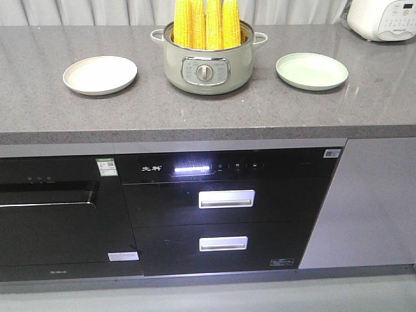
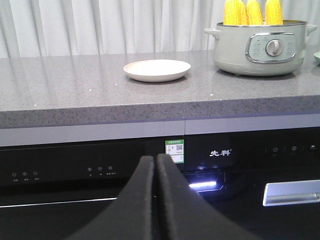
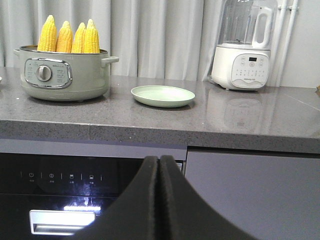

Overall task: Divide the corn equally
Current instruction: 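Drive closer and align the base in front of the corn pot, then drive up to the counter edge and stop facing the pot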

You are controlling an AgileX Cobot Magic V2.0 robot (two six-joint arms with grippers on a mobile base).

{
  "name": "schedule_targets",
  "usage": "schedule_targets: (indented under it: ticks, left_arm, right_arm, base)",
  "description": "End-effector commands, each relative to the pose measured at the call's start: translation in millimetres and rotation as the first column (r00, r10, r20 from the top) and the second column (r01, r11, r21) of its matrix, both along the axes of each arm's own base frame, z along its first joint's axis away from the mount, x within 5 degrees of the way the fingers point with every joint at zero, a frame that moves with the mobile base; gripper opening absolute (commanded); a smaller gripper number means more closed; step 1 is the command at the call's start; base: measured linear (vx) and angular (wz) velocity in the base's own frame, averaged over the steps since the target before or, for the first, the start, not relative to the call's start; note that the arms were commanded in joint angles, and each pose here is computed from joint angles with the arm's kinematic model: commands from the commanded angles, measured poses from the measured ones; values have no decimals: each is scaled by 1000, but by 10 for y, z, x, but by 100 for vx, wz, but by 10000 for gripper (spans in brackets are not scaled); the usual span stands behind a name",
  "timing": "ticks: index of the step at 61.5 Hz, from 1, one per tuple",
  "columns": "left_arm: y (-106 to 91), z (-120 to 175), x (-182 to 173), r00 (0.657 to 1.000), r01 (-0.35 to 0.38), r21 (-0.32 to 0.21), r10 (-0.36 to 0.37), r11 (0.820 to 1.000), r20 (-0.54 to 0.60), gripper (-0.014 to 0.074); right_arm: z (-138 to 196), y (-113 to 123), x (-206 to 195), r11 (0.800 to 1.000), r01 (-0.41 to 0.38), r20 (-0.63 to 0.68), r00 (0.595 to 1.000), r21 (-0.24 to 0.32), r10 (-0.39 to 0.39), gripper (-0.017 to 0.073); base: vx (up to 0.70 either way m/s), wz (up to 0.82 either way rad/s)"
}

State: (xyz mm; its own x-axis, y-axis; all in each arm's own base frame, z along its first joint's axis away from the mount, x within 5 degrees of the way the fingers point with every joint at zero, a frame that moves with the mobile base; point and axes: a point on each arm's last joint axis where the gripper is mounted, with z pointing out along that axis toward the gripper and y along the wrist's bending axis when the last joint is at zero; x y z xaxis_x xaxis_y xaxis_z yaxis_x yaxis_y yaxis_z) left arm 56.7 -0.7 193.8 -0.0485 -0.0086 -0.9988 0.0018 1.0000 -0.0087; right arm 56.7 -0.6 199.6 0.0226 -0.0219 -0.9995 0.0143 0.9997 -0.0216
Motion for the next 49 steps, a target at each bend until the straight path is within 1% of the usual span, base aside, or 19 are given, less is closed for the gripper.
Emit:
schedule_targets:
  ticks: [1,49]
  left_arm:
    - [6,67,-11,996,-4,-8,5,1000,88,-7]
    - [6,67,-11,996,-4,-8,5,1000,88,-7]
  right_arm:
    - [43,-11,-5,1000,15,70,997,-13,-15,-4]
    - [43,-11,-5,1000,15,70,997,-13,-15,-4]
  base:
    - [13,1]
    - [11,0]
